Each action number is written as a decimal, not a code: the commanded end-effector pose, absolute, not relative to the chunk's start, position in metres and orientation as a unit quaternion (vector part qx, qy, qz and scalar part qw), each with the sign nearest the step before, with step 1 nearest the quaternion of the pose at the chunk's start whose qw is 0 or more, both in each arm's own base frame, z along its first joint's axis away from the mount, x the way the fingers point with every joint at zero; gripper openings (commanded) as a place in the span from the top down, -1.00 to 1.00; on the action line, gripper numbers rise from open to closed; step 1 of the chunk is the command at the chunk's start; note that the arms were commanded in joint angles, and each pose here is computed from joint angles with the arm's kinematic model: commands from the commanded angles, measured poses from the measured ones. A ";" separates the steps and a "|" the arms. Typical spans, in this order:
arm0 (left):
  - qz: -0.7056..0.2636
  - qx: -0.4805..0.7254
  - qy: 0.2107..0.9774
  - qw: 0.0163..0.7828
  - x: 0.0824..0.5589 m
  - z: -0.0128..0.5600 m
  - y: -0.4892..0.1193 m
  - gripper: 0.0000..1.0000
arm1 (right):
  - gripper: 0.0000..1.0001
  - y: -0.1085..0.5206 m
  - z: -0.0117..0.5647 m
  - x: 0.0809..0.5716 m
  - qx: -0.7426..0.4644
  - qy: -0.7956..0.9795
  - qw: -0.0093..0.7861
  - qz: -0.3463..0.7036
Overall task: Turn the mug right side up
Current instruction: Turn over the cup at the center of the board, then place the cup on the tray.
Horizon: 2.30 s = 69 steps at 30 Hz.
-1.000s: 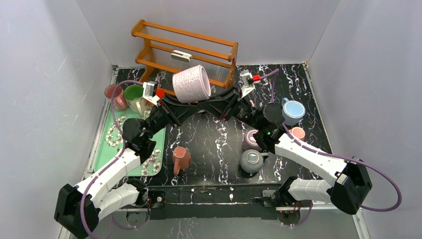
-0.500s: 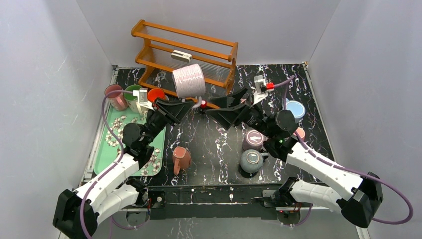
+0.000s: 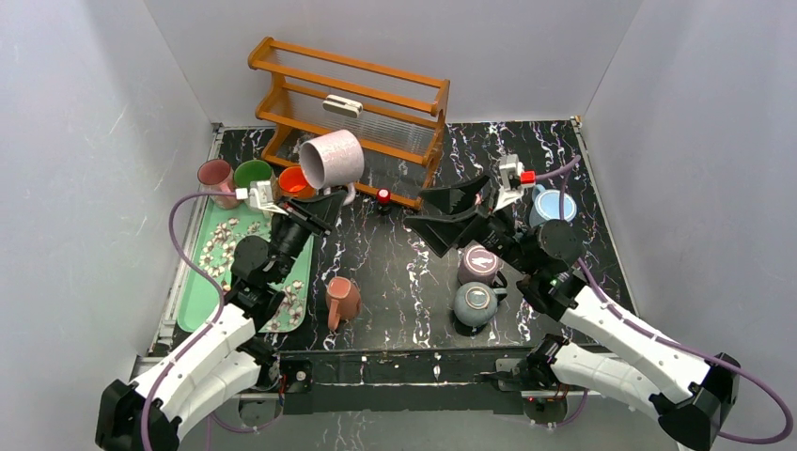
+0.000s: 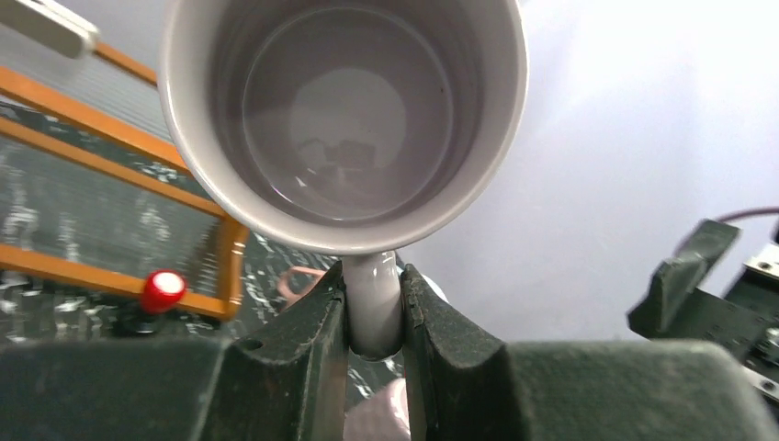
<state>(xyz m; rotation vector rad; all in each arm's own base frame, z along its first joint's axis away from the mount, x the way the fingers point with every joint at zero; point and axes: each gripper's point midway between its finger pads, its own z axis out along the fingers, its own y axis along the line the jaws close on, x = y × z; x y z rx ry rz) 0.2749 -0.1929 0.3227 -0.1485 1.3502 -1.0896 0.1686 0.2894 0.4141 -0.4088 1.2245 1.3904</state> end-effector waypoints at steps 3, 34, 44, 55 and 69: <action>-0.376 -0.124 0.565 0.724 0.280 0.349 -0.138 1.00 | -0.97 0.275 0.401 0.185 -0.140 0.562 0.603 0.548; -0.006 -0.339 0.695 0.635 0.277 0.194 -0.014 1.00 | -0.97 0.254 0.388 0.188 -0.108 0.574 0.621 0.522; 0.053 -0.362 0.727 0.581 0.287 0.166 0.004 1.00 | -0.97 0.250 0.386 0.184 -0.127 0.564 0.635 0.512; 0.112 -0.390 0.723 0.559 0.303 0.161 0.048 1.00 | -0.97 0.238 0.387 0.179 -0.131 0.555 0.653 0.498; 0.180 -0.411 0.716 0.536 0.327 0.155 0.091 1.00 | -0.97 0.233 0.389 0.175 -0.136 0.552 0.657 0.495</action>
